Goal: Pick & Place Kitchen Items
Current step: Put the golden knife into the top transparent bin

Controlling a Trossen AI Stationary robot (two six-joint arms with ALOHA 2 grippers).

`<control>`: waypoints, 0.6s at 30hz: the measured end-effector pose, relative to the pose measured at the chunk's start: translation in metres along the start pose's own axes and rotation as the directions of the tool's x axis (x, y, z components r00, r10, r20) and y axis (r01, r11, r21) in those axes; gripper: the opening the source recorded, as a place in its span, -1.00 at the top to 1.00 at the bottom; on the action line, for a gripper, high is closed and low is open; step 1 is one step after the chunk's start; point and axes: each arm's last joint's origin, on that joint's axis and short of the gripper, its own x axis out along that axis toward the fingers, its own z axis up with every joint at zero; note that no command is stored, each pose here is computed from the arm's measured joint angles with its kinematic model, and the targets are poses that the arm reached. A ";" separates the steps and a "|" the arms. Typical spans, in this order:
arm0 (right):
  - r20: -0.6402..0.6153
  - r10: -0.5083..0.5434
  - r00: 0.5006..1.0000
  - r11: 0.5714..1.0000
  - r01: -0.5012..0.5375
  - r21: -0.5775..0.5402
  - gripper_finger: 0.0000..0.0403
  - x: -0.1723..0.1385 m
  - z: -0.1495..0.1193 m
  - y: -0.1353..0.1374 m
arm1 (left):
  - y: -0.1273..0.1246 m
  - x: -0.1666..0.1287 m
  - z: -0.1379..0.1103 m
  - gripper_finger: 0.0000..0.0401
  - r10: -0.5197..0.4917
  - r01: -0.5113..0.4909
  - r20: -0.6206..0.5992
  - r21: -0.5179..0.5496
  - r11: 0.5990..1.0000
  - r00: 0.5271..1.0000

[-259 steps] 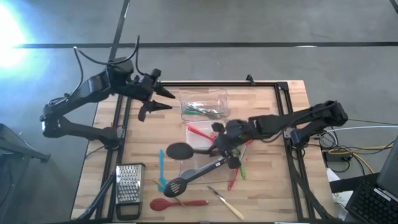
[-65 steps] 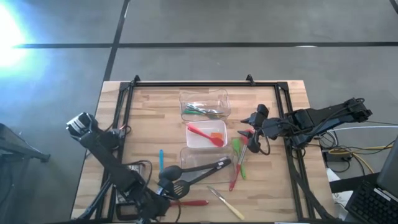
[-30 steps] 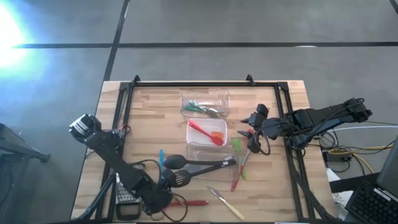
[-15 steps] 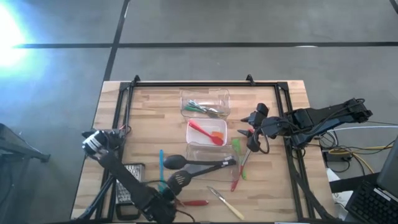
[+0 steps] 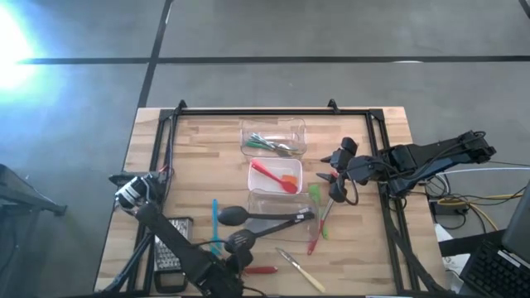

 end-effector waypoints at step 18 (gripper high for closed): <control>-0.001 -0.021 1.000 1.000 0.021 -0.001 -0.09 0.002 0.001 -0.005 | 0.000 0.002 0.003 0.27 0.005 -0.004 -0.013 0.099 0.995 1.000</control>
